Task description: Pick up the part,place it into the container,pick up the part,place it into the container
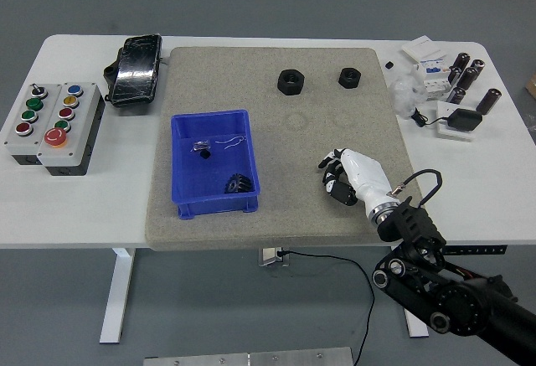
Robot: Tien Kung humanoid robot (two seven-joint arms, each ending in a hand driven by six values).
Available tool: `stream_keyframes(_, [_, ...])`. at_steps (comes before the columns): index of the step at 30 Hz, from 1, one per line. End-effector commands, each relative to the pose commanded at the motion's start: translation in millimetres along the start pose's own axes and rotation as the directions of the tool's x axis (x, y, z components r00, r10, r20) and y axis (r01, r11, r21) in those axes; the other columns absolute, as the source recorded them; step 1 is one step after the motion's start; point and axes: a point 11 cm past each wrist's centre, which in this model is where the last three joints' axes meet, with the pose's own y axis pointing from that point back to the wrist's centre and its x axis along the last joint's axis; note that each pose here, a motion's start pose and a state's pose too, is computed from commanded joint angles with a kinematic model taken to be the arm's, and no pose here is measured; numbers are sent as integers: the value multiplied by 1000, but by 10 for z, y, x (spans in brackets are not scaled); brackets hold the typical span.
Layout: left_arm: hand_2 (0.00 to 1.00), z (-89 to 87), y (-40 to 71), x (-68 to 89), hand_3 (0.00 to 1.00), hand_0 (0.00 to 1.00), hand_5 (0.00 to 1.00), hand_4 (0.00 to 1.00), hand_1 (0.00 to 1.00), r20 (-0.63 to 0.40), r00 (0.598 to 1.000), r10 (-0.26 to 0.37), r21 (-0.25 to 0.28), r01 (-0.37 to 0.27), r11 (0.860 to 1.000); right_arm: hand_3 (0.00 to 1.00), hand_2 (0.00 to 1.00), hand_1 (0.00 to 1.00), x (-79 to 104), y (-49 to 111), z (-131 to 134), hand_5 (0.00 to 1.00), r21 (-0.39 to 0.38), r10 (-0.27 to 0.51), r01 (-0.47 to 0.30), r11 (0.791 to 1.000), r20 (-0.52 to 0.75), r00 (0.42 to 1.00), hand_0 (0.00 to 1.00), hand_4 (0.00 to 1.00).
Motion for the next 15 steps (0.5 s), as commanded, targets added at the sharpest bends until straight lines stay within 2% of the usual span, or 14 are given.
stream_keyframes(9, [550,0,0,1,605,663,359,700,630,-1,1000,0,-1,0,1000,545,497,530,14,-3,-6,2,4,9,-9,1000,5,1000,503,2])
stream_keyframes(10, [551,-1,0,0,605,663,360,700,630,-1,1000,0,-1,0,1000,596,556,576,28,-7,-11,2,5,14,-15,1000,11,1000,541,114])
stream_keyframes(15, [551,-7,-1,-7,605,663,360,700,630,0,1000,-1,1,1,1000,596,556,576,156,-43,-33,2,7,53,-54,999,48,997,541,114])
